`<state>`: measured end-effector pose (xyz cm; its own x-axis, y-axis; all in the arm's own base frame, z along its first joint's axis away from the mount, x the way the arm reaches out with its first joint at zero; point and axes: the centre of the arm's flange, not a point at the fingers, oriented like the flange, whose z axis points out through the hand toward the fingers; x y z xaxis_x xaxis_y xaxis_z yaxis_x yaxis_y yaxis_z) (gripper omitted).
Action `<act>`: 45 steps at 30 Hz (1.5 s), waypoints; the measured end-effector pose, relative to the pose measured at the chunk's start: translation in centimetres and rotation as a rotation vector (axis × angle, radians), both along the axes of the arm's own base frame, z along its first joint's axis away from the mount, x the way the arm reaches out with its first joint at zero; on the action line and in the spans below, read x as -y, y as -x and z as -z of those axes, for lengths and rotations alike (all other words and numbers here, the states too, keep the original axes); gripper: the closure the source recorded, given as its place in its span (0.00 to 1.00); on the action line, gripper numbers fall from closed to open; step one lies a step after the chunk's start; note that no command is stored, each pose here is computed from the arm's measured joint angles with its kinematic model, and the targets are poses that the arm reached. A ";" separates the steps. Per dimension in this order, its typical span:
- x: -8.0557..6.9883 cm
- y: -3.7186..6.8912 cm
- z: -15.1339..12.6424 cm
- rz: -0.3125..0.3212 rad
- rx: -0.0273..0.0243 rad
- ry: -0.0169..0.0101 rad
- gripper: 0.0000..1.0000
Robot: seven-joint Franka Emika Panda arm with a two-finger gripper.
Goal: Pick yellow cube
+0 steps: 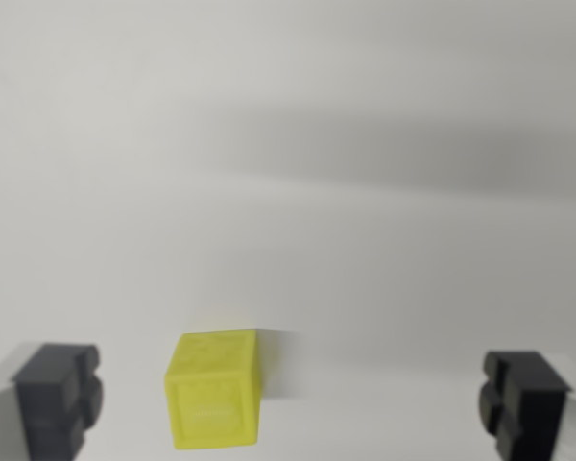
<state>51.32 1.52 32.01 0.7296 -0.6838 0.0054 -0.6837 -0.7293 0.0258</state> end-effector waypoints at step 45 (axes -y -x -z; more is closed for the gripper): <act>-1.8 6.8 7.5 -0.034 0.0060 -0.0105 0.00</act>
